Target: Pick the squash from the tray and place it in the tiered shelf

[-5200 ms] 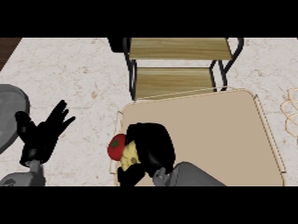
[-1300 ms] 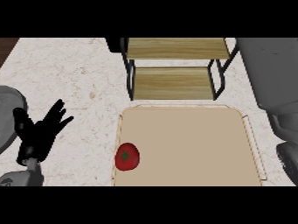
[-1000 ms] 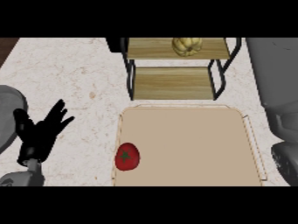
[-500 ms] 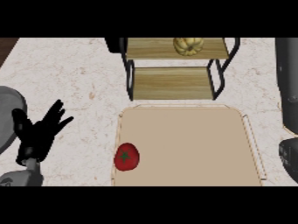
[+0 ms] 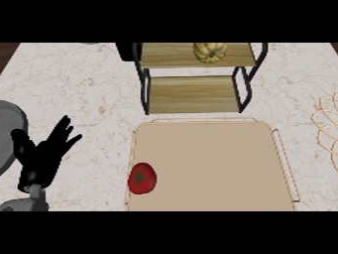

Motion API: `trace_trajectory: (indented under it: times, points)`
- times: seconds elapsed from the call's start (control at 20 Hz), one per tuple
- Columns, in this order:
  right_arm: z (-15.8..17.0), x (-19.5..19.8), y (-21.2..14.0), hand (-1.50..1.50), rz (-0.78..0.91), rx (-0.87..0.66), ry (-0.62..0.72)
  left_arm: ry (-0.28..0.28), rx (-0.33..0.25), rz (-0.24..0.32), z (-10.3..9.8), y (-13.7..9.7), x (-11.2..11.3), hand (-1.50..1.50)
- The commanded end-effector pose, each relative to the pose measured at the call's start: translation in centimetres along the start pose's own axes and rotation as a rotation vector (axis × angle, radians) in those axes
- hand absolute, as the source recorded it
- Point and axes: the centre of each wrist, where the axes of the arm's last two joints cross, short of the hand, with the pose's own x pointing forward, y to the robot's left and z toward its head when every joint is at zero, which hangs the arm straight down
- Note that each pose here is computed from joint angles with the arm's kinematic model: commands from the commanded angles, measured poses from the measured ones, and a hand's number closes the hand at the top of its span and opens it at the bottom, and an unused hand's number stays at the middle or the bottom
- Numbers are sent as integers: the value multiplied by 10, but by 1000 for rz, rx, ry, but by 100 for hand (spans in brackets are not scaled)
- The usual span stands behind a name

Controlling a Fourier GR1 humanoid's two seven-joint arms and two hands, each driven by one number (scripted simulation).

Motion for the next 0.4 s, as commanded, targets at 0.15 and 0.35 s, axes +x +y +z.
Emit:
trace_trajectory:
  times: [0.15,0.35]
  points:
    - [-16,-12,-86,-150,-35,-3,50,94,-5,9,7,2,-25,0]
    - [-24,-26,-118,-150,-51,28,43,81,-9,-8,-4,-10,-6,0]
